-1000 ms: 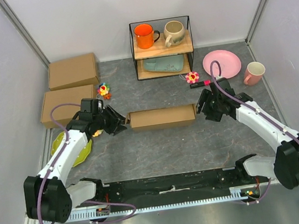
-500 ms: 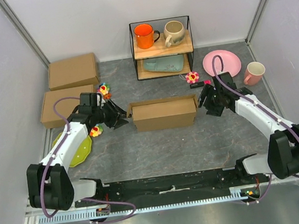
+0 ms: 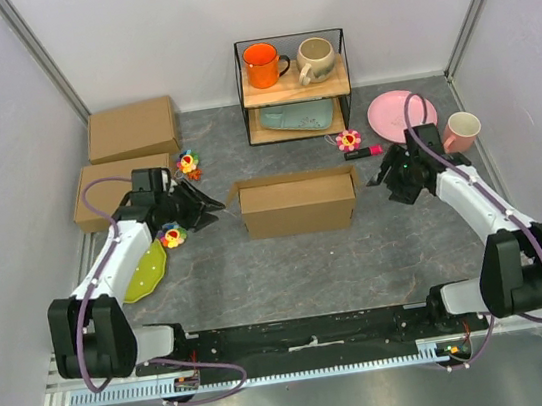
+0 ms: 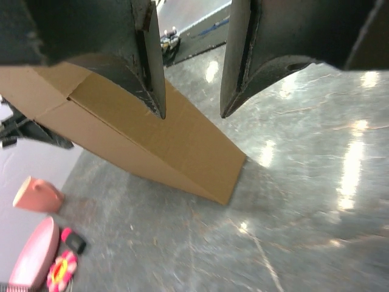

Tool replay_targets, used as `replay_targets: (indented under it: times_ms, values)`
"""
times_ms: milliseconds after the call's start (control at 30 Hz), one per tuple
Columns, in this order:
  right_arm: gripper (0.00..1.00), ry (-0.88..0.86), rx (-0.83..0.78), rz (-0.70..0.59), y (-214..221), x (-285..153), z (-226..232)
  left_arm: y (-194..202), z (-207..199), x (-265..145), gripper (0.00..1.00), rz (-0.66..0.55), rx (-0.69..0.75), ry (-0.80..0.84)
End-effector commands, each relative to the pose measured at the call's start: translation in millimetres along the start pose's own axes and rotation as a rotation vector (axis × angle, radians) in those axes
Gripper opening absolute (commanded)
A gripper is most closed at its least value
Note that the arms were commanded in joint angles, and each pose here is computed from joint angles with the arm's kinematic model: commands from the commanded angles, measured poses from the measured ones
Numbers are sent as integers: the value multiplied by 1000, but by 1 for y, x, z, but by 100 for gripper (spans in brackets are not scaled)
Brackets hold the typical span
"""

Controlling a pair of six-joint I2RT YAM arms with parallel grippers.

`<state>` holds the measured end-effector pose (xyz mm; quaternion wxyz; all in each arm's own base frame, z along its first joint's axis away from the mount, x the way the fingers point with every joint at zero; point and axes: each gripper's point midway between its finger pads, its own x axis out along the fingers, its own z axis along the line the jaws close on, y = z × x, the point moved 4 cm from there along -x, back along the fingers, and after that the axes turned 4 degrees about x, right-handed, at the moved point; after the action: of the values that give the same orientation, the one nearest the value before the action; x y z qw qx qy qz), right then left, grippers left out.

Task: Fold the paper box

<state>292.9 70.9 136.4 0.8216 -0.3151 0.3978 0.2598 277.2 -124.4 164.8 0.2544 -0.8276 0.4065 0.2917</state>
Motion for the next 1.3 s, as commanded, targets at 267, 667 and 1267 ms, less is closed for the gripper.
replay_targets:
  times_ms: [267, 667, 1267]
  values:
    - [68, -108, -104, -448, -61, -107, 43, -61, -25, -98, 47, -565, 218, -64]
    - [65, -437, -444, -662, -33, -189, 97, -14, -88, -132, 46, -708, 894, 315]
    - [68, -414, -748, -362, 39, -122, 74, 5, -63, -105, 43, -674, 932, 320]
